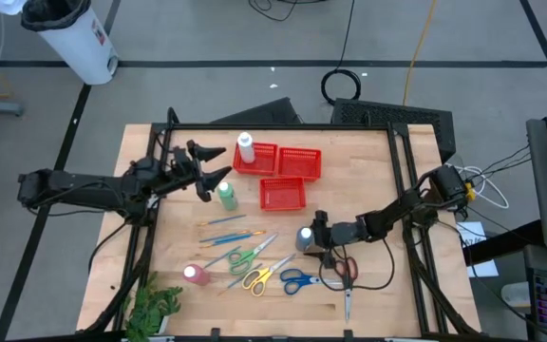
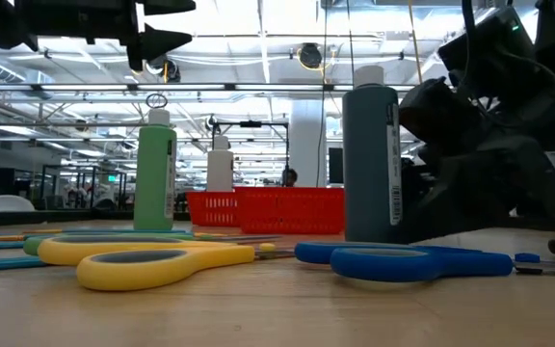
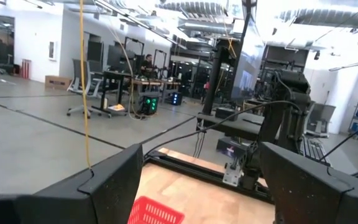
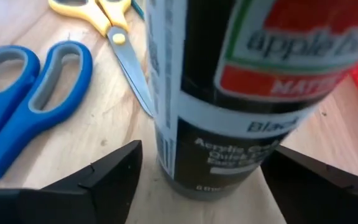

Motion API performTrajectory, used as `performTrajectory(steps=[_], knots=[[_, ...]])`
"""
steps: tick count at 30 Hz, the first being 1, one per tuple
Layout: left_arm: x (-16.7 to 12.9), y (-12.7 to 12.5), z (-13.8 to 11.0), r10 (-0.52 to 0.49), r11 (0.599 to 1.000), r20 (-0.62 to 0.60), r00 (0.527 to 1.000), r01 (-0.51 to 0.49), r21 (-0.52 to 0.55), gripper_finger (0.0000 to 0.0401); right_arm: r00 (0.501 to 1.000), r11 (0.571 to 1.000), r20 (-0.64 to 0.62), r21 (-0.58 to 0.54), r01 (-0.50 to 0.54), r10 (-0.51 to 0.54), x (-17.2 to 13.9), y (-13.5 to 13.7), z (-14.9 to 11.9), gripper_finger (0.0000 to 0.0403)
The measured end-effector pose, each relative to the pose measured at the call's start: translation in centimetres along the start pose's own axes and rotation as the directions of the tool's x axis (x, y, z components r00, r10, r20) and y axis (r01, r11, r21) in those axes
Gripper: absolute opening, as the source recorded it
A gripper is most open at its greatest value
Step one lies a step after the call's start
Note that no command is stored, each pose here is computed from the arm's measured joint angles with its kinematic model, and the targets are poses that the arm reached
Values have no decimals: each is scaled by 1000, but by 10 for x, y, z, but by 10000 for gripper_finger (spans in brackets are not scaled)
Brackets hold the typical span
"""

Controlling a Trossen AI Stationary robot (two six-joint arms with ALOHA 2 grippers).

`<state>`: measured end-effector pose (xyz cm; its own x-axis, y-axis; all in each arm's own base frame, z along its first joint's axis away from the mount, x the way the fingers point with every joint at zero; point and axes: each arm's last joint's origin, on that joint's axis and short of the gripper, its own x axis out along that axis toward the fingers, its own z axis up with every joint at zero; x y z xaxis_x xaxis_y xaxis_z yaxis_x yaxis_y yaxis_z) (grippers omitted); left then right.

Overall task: Pick & Place Paint Supplies
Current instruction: Put the black paint bottle into the top left red bin

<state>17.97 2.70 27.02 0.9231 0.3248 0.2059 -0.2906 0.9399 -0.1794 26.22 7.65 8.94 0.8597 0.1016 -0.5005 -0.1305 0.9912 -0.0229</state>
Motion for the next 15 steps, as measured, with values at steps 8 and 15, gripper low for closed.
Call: performTrajectory(steps=[8,15], knots=[[6,0,-9,5,994,-38,999,-9,-113,315,998,1000,56,9,-3,3,0,0,5,226],[12,-1,-14,-25,983,-70,997,12,-183,325,998,999,70,42,-6,3,-2,0,8,180]])
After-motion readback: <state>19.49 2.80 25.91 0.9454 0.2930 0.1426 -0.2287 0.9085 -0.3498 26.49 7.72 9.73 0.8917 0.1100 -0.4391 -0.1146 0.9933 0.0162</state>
